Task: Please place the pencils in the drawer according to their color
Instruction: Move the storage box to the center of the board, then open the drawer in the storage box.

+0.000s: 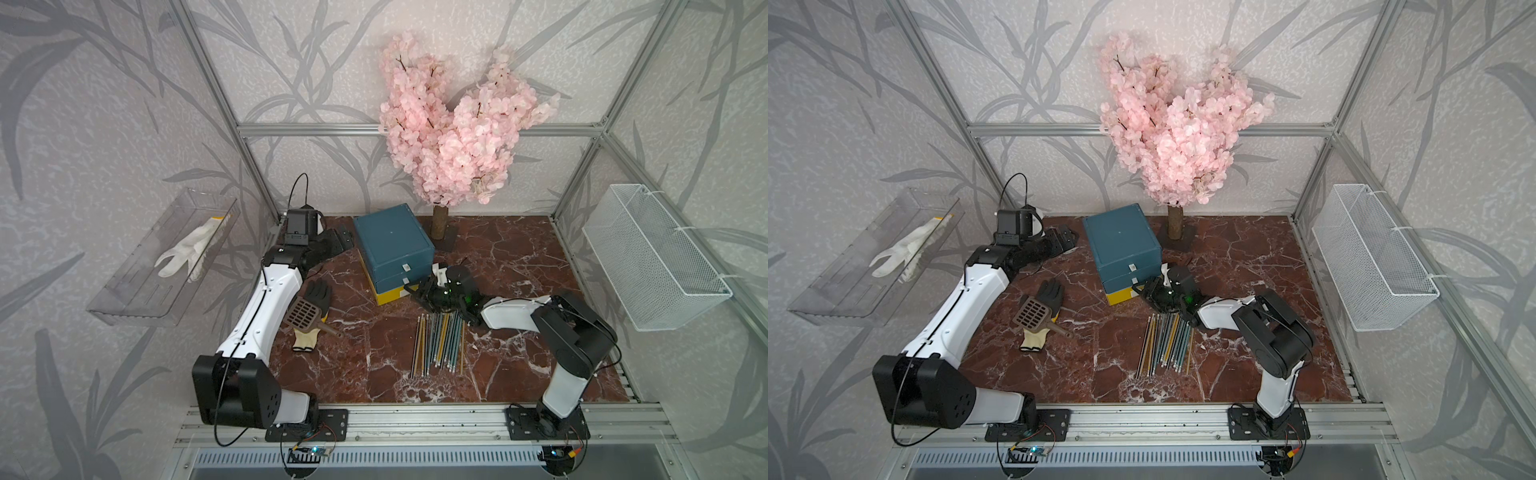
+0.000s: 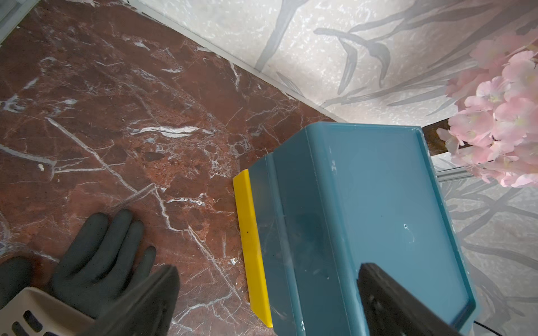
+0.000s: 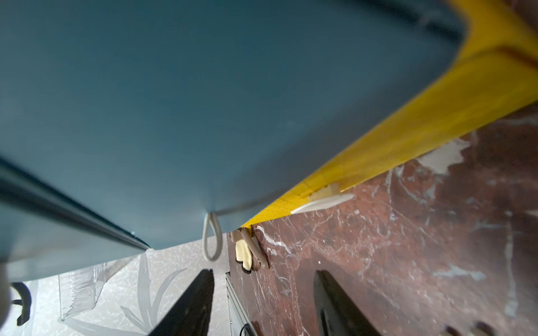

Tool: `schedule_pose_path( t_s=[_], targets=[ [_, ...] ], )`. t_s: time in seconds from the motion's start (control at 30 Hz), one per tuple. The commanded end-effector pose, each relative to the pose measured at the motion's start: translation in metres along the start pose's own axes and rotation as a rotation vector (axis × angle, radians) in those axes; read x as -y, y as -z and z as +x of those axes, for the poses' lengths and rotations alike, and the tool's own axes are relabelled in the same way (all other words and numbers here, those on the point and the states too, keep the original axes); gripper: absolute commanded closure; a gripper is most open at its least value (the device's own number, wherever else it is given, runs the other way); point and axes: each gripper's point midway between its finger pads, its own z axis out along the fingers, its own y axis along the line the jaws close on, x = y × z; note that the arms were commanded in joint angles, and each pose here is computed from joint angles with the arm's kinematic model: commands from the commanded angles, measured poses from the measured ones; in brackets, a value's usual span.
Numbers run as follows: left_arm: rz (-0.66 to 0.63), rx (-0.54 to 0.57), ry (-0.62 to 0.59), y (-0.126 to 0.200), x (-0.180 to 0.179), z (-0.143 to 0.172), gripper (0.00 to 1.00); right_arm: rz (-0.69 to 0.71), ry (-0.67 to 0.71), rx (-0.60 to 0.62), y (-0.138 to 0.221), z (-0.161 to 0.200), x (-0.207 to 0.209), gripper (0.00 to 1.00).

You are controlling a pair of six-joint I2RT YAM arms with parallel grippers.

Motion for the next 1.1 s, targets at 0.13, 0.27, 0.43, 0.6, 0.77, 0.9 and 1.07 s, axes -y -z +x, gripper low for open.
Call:
schedule_pose_path(
  t_s=[0.13,0.27,0.43,0.6,0.77,0.9,1.07],
  targets=[
    [0.011,0.006,-0.01,0.005,0.007,-0.005,0.0,-0.079,0.023,0.021,-0.01,-0.031,-0.031,0.42],
    [0.011,0.006,-0.011,0.005,0.007,-0.005,0.0,-0.086,0.026,0.01,-0.021,-0.041,-0.038,0.42],
    [0.018,0.011,-0.006,0.003,0.01,-0.007,0.0,-0.105,0.015,0.0,-0.029,-0.045,-0.045,0.42],
    [0.008,0.018,0.012,0.002,0.011,-0.014,0.0,-0.092,-0.017,0.014,-0.015,-0.037,-0.032,0.39],
    [-0.005,0.013,0.02,-0.001,0.014,-0.023,0.0,-0.092,-0.068,0.064,0.013,-0.027,-0.017,0.37],
    [-0.001,0.004,0.01,-0.006,0.018,-0.028,0.0,-0.149,-0.071,0.112,0.031,-0.028,-0.03,0.36],
    [0.002,-0.032,0.009,-0.019,0.021,-0.027,0.0,-0.219,-0.076,0.158,0.035,-0.041,-0.058,0.36]
  ],
)
